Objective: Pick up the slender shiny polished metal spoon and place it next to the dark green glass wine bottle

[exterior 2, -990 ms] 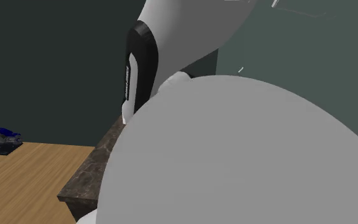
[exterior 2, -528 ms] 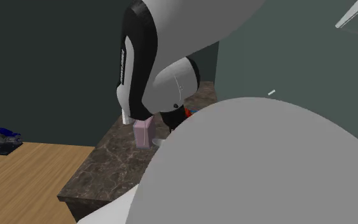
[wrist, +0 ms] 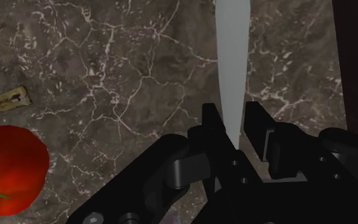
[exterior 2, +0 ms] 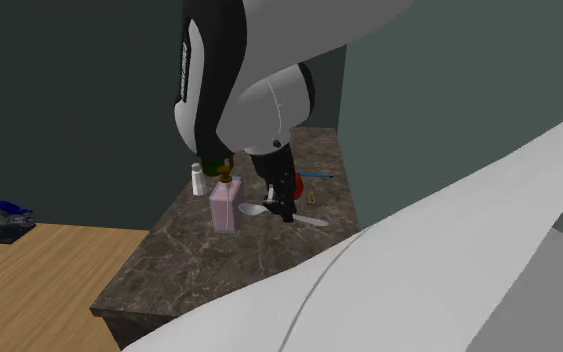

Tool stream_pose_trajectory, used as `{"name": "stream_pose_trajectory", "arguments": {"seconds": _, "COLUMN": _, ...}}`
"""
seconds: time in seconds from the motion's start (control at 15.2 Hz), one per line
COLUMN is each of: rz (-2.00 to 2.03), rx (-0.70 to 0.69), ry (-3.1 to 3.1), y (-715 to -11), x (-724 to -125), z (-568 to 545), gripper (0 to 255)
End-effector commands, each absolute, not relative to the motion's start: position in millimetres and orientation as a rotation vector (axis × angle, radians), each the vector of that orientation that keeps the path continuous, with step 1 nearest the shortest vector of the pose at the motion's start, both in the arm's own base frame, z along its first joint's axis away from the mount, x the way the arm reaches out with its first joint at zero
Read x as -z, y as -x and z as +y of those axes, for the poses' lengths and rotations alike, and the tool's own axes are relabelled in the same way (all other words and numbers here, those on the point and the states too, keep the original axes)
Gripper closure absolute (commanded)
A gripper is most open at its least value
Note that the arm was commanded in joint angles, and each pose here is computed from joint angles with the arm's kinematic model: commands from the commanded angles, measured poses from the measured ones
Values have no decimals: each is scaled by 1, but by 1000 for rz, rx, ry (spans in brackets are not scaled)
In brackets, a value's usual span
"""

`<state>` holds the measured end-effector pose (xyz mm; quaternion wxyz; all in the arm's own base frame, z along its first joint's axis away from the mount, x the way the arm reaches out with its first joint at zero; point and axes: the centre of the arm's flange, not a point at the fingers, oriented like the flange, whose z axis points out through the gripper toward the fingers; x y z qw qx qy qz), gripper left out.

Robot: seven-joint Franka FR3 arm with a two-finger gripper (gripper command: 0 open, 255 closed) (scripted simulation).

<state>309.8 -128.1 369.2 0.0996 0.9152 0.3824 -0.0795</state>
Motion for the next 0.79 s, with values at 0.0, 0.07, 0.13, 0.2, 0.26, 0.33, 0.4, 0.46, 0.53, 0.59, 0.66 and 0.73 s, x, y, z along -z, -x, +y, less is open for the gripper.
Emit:
{"name": "stream_pose_trajectory", "arguments": {"seconds": 0.0, "rz": 1131, "rx": 236, "ry": -2706, "y": -309, "x": -380, "z": -127, "gripper": 255}}
{"name": "stream_pose_trajectory", "arguments": {"seconds": 0.07, "rz": 1131, "rx": 236, "ry": -2706, "y": -309, "x": -385, "z": -127, "gripper": 255}}
{"name": "stream_pose_trajectory", "arguments": {"seconds": 0.13, "rz": 1131, "rx": 236, "ry": -2706, "y": -309, "x": -390, "z": -127, "gripper": 255}}
{"name": "stream_pose_trajectory", "arguments": {"seconds": 0.2, "rz": 1131, "rx": 236, "ry": -2706, "y": -309, "x": -396, "z": -127, "gripper": 255}}
{"name": "stream_pose_trajectory", "arguments": {"seconds": 0.26, "rz": 1131, "rx": 236, "ry": -2706, "y": -309, "x": -401, "z": -127, "gripper": 255}}
{"name": "stream_pose_trajectory", "arguments": {"seconds": 0.33, "rz": 1131, "rx": 236, "ry": -2706, "y": -309, "x": -406, "z": -127, "gripper": 255}}
{"name": "stream_pose_trajectory", "arguments": {"seconds": 0.4, "rz": 1131, "rx": 236, "ry": -2706, "y": -309, "x": -411, "z": -127, "gripper": 255}}
{"name": "stream_pose_trajectory", "arguments": {"seconds": 0.46, "rz": 1131, "rx": 236, "ry": -2706, "y": -309, "x": -417, "z": -127, "gripper": 255}}
{"name": "stream_pose_trajectory", "arguments": {"seconds": 0.53, "rz": 1131, "rx": 236, "ry": -2706, "y": -309, "x": -422, "z": -127, "gripper": 255}}
{"name": "stream_pose_trajectory", "arguments": {"seconds": 0.59, "rz": 1131, "rx": 236, "ry": -2706, "y": -309, "x": -427, "z": -127, "gripper": 255}}
{"name": "stream_pose_trajectory", "arguments": {"seconds": 0.66, "rz": 1131, "rx": 236, "ry": -2706, "y": -309, "x": -432, "z": -127, "gripper": 255}}
{"name": "stream_pose_trajectory", "arguments": {"seconds": 0.73, "rz": 1131, "rx": 236, "ry": -2706, "y": -309, "x": -438, "z": -127, "gripper": 255}}
